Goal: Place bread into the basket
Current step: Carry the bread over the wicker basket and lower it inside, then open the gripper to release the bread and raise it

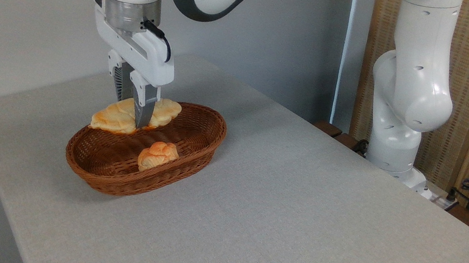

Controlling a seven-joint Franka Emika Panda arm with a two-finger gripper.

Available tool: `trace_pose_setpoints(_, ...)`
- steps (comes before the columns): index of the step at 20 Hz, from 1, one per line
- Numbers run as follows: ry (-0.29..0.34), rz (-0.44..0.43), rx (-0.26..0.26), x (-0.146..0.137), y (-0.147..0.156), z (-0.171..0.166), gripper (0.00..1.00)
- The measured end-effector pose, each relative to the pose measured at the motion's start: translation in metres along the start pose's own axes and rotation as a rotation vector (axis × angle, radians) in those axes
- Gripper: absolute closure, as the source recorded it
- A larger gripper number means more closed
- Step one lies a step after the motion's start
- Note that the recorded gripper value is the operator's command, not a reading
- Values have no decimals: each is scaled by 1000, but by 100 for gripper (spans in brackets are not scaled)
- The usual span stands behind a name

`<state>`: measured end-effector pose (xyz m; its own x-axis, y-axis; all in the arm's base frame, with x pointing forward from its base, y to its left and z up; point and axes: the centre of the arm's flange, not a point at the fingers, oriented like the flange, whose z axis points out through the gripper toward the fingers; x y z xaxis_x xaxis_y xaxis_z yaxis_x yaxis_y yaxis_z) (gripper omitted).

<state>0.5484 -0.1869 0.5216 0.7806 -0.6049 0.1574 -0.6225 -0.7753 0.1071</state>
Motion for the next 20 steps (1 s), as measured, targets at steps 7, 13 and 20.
trace_pose_setpoints(7,-2,-1,0,0,-1,0,0)
trace_pose_setpoints(13,-20,-14,78,-11,-29,-9,0)
trace_pose_setpoints(20,-29,-48,162,-75,-141,-42,0)
